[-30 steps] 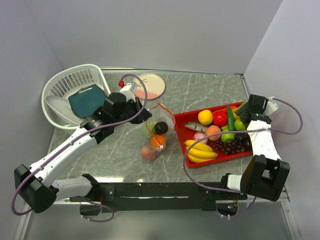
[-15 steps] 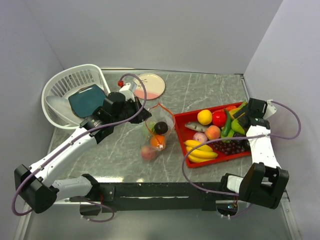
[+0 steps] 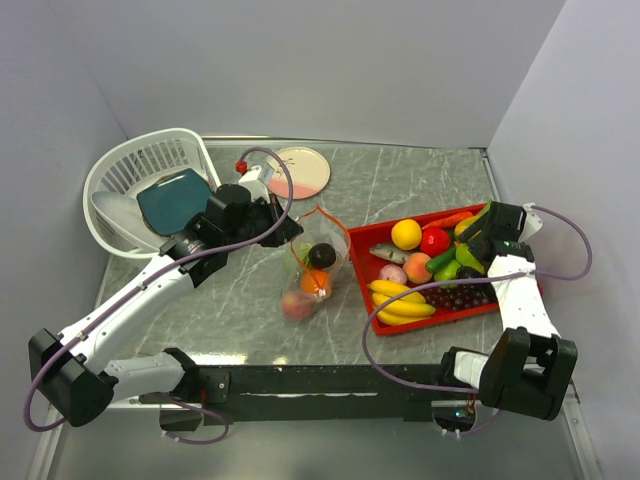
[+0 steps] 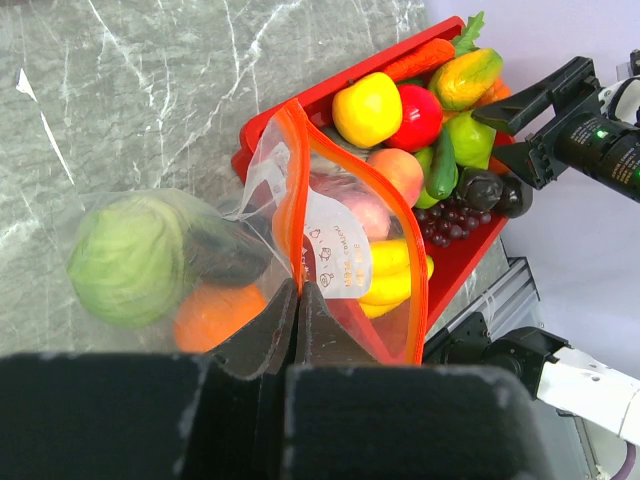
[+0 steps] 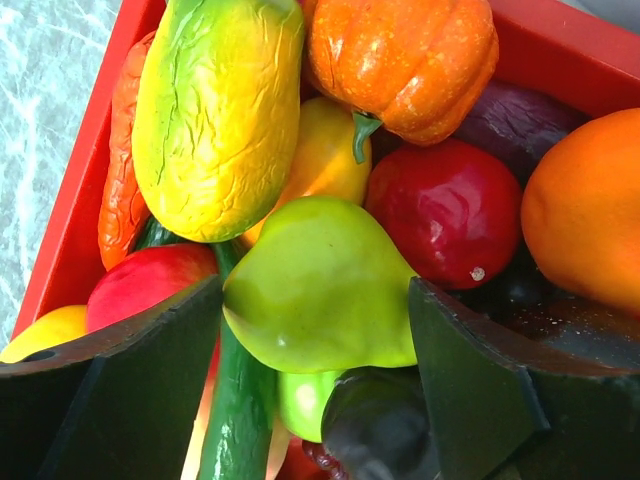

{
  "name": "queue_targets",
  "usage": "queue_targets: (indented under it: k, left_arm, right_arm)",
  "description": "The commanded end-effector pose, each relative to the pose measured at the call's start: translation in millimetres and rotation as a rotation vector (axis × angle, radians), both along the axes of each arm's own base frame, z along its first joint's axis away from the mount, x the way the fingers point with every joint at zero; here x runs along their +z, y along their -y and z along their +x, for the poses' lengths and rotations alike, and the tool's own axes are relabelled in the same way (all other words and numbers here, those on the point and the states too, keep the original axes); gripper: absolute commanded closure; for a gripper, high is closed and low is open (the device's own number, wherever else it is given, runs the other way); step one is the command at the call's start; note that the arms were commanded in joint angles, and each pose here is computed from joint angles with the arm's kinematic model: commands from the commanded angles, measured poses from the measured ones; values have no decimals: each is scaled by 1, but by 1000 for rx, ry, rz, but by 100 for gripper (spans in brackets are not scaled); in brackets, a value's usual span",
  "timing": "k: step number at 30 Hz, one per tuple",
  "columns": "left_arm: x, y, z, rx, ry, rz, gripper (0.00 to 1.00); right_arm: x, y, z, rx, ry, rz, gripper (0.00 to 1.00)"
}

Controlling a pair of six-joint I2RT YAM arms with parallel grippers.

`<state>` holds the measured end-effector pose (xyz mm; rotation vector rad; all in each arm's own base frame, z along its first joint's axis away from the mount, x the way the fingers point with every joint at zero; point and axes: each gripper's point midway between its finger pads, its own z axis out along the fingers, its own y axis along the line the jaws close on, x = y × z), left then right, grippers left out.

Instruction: Place the food in the zip-top bag and seal the zipper

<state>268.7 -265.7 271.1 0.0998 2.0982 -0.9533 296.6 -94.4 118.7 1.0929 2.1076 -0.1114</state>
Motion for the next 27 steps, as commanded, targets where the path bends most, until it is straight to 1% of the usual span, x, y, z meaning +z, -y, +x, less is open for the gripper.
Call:
queue_targets:
  k: [1,2,3,5,8,11,13,16,17,20,23,27]
  left_arm:
    - [13,1,1,-8,44,-32,99]
    - [13,1,1,-9,45,-31,99]
    - [13,1,1,-8,44,-32,99]
    - [12,2,2,-8,41,-30,99]
    - [12,2,2,-7,40,-29,99]
    - [13,2,3,-4,42,-29,99]
    - [13,2,3,-4,41,-28,99]
    - [13,2,4,-3,40,-29,99]
    - [13,3,4,-5,40,-29,99]
    - [15,3,4,-8,42,-32,99]
    - [12,3,4,-8,34,-24,99]
    - [13,4,4,-13,34,-25,99]
  right_arm:
    - [0,-4,-3,25,-3,-14,22]
    - [1,-5,-4,28,-2,-15,23]
    - [1,-5,-5,28,0,-15,29]
    - [2,-9,-6,39,5,-13,33]
    - [4,-13,-7,51,16,-8,49]
    - [8,-19,-9,64,26,-4,54]
    - [14,-26,-8,87,36,-5,54]
    - [14,-36,-6,118,16,-25,39]
    - [13,-32,-6,101,2,-54,28]
    - [3,-31,-6,90,-55,-81,15]
    - [-1,-25,-5,68,-80,-106,13]
    - [0,-15,-6,30,-95,-149,12]
